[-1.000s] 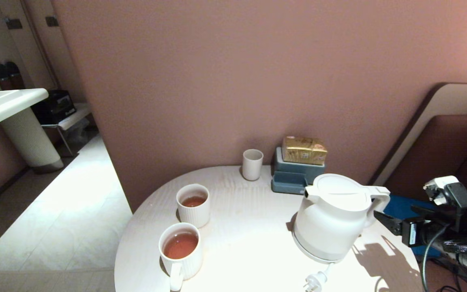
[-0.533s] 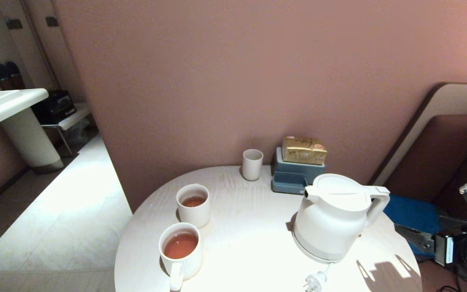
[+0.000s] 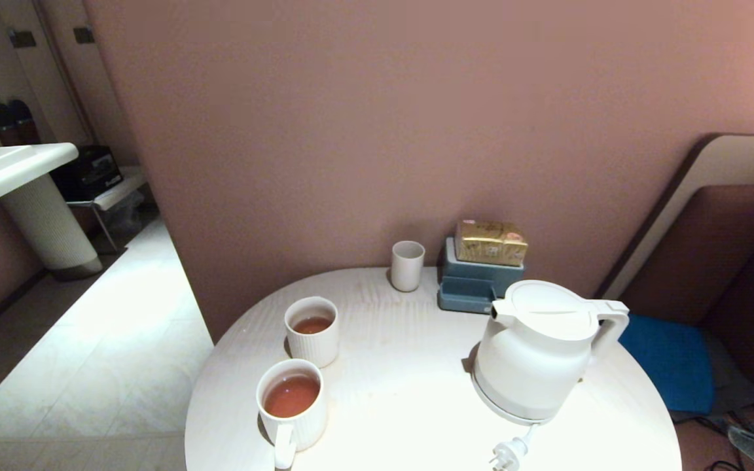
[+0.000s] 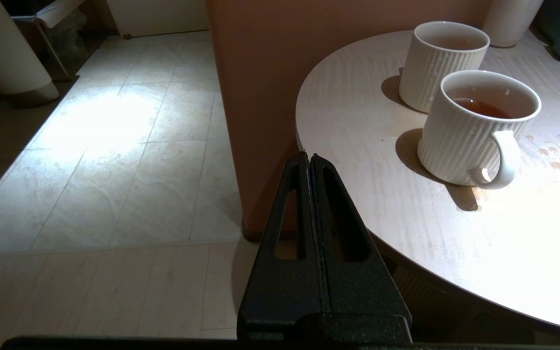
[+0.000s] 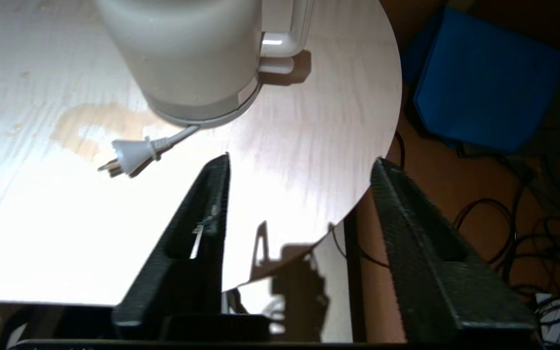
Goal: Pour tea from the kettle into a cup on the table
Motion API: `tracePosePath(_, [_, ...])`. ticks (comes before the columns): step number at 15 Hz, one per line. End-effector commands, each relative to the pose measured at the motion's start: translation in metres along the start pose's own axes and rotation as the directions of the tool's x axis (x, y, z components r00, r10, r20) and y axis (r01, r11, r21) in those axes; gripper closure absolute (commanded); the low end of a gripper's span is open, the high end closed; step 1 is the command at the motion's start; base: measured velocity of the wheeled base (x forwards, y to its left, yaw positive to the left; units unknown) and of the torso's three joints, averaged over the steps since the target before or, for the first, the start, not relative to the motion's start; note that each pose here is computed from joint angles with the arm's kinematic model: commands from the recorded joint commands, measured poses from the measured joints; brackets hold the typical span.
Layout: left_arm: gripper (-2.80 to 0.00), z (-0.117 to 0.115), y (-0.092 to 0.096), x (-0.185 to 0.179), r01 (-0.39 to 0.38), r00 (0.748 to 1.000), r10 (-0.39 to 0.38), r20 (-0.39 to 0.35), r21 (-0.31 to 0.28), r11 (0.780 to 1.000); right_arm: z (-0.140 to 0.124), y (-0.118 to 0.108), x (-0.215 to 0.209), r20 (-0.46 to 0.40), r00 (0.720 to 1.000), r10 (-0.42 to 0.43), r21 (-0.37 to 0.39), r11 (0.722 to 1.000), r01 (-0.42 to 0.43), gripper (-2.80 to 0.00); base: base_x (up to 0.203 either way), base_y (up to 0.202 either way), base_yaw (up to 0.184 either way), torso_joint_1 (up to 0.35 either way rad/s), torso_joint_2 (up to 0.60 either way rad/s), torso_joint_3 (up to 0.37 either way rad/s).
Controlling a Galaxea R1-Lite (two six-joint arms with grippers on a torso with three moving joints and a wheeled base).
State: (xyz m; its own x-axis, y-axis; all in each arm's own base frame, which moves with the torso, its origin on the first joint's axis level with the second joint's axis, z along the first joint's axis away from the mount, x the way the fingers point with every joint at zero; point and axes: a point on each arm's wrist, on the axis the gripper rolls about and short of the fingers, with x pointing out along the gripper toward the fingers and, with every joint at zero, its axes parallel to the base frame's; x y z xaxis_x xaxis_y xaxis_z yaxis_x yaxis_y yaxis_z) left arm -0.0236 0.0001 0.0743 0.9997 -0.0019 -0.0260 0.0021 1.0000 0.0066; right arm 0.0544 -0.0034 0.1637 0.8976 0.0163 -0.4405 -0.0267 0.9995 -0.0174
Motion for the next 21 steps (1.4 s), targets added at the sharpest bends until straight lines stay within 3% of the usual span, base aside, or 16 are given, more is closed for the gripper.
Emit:
tracePosePath(1, [0.0,0.0,0.0,0.0,0.0,1.0,0.0,0.0,0.001,1.0,-0.011,0.004,-0.031,0.067,0.998,0.003,-0.002,1.0,-0.003,0.0,0.0,0.0,0.0,0.0,0.0,0.0])
tracePosePath(6, [0.0,0.0,0.0,0.0,0.0,1.0,0.0,-0.001,0.0,1.0,-0.049,0.014,-0.072,0.114,0.99,0.083,0.009,0.996,-0.084,0.0,0.0,0.0,0.0,0.0,0.0,0.0])
tracePosePath(8, [0.0,0.0,0.0,0.0,0.0,1.0,0.0,-0.002,0.001,1.0,-0.051,0.015,-0.075,0.078,0.993,0.092,0.083,0.992,-0.099,0.0,0.0,0.0,0.0,0.0,0.0,0.0])
tracePosePath(13, [0.0,0.0,0.0,0.0,0.0,1.0,0.0,-0.001,0.001,1.0,-0.054,0.011,-0.056,0.195,0.972,0.132,-0.04,0.991,-0.126,0.0,0.0,0.0,0.0,0.0,0.0,0.0])
tracePosePath(17, [0.0,0.0,0.0,0.0,0.0,1.0,0.0,-0.001,0.001,1.0,-0.079,0.01,-0.04,0.259,0.959,0.118,-0.072,0.992,-0.103,0.0,0.0,0.0,0.0,0.0,0.0,0.0])
tracePosePath(21, [0.0,0.0,0.0,0.0,0.0,1.0,0.0,-0.002,0.001,1.0,-0.106,0.01,-0.044,0.375,0.92,0.118,-0.136,0.988,-0.072,0.0,0.0,0.0,0.0,0.0,0.0,0.0])
